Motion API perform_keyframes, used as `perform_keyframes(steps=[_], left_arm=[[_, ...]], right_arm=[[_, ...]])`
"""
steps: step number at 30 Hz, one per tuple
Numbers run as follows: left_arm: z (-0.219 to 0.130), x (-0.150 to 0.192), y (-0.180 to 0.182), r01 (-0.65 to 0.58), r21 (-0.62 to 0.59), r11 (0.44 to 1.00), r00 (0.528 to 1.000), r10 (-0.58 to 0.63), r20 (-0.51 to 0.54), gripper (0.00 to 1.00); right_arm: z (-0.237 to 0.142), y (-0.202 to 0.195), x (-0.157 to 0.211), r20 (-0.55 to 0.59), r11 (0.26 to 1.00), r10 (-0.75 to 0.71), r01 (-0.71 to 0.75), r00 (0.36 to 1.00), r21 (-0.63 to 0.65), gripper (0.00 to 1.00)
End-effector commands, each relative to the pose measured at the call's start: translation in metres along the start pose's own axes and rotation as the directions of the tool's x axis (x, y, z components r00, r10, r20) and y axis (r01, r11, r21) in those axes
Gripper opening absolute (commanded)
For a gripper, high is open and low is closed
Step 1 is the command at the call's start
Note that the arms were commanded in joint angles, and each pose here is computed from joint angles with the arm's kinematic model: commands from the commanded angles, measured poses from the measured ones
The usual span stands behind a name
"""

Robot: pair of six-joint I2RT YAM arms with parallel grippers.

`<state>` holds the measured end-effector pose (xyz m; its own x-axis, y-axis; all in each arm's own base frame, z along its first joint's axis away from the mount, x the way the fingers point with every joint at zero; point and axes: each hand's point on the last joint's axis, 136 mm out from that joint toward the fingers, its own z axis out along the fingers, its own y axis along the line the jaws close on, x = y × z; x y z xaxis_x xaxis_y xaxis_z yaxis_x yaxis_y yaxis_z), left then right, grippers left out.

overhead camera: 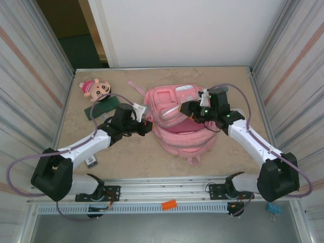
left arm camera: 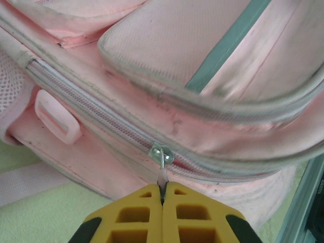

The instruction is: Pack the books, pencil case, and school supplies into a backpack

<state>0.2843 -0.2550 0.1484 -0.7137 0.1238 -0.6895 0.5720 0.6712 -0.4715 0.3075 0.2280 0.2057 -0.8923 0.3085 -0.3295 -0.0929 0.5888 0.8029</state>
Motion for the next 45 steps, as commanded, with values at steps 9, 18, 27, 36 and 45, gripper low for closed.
perform_keyframes(steps=[9, 18, 27, 36, 45], left_arm=[[-0.006, -0.014, -0.029, -0.038, 0.101, 0.994, 0.997, 0.03, 0.076, 0.0], [-0.012, -0.02, 0.048, 0.054, -0.172, 0.984, 0.996, -0.041, 0.079, 0.0], [-0.002, -0.047, 0.098, 0.115, -0.292, 0.95, 0.991, -0.091, 0.095, 0.0], [-0.018, -0.079, 0.093, 0.161, -0.296, 0.942, 0.975, -0.105, 0.197, 0.43], [-0.059, -0.061, 0.084, 0.275, -0.341, 0.899, 0.951, -0.202, 0.236, 0.63]], right_arm=[[0.013, -0.009, 0.011, 0.181, 0.988, -0.033, 0.004, 0.983, 0.156, 0.24], [-0.029, 0.047, 0.01, -0.013, 0.988, -0.146, 0.145, 0.989, -0.058, 0.04], [-0.068, 0.1, 0.01, -0.012, 0.951, -0.27, 0.265, 0.963, -0.157, 0.03], [-0.039, 0.075, -0.03, 0.162, 0.982, -0.168, 0.18, 0.972, -0.06, 0.03], [0.022, 0.073, -0.049, 0.311, 0.992, -0.116, 0.127, 0.943, -0.015, 0.08]])
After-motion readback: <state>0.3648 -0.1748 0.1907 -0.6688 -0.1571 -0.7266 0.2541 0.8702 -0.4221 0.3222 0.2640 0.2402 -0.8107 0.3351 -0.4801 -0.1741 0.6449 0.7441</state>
